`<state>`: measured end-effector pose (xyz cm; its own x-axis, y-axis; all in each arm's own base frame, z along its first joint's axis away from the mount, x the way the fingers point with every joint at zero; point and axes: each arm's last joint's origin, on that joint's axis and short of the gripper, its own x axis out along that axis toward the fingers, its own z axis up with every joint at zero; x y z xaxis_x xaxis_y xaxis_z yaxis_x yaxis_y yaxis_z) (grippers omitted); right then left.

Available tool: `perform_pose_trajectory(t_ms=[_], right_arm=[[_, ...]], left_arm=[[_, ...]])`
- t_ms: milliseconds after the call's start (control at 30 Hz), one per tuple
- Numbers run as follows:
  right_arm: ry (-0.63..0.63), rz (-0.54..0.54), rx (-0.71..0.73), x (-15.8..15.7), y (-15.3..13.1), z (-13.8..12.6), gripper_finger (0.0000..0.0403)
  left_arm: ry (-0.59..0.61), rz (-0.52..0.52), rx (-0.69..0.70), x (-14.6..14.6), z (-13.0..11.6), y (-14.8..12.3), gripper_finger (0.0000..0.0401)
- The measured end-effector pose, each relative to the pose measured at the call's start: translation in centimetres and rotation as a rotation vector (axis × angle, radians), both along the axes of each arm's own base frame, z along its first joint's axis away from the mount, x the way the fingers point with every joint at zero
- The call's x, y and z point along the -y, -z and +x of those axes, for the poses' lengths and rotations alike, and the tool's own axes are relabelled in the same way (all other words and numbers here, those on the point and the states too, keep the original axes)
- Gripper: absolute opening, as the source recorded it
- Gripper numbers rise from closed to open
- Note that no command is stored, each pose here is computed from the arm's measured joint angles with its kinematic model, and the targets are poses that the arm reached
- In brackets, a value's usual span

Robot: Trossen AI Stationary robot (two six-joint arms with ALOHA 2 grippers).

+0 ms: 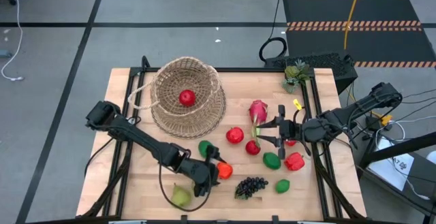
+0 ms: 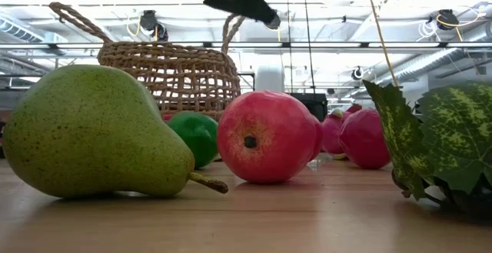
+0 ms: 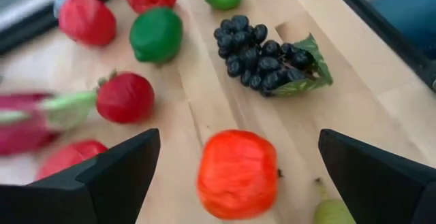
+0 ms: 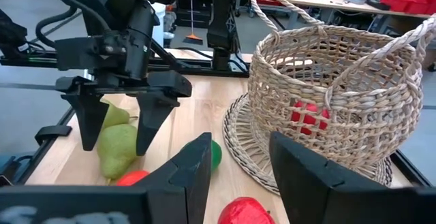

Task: Build produce basket
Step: Put the apple into the basket

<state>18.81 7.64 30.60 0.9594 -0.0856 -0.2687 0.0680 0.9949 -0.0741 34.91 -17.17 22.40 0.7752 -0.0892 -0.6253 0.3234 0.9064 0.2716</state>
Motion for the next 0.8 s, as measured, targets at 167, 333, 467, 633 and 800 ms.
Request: perform_pose_trajectory(t_ms=[167, 333, 467, 633, 800], right_arm=[[0.001, 0.004, 0.000, 0.0, 0.0, 0.0, 0.0144], [0.001, 0.007, 0.001, 0.0, 0.0, 0.0, 0.0144], [0.001, 0.008, 0.001, 0.0, 0.0, 0.0, 0.0144], [0.001, 0.008, 0.002, 0.0, 0.0, 0.0, 0.0144], [0.000, 0.005, 0.001, 0.0, 0.0, 0.0, 0.0144]], left_arm=[[-0.051, -0.059, -0.005, 0.0, 0.0, 0.0, 0.0399], [-0.078, -0.127, -0.050, 0.0, -0.2, 0.2, 0.0399], [-0.098, -0.182, -0.064, 0.0, 0.0, 0.5, 0.0399], [-0.109, -0.198, -0.085, -0.2, 0.8, 1.7, 0.0399], [-0.095, -0.156, -0.115, -0.3, 1.3, 3.2, 0.0399]])
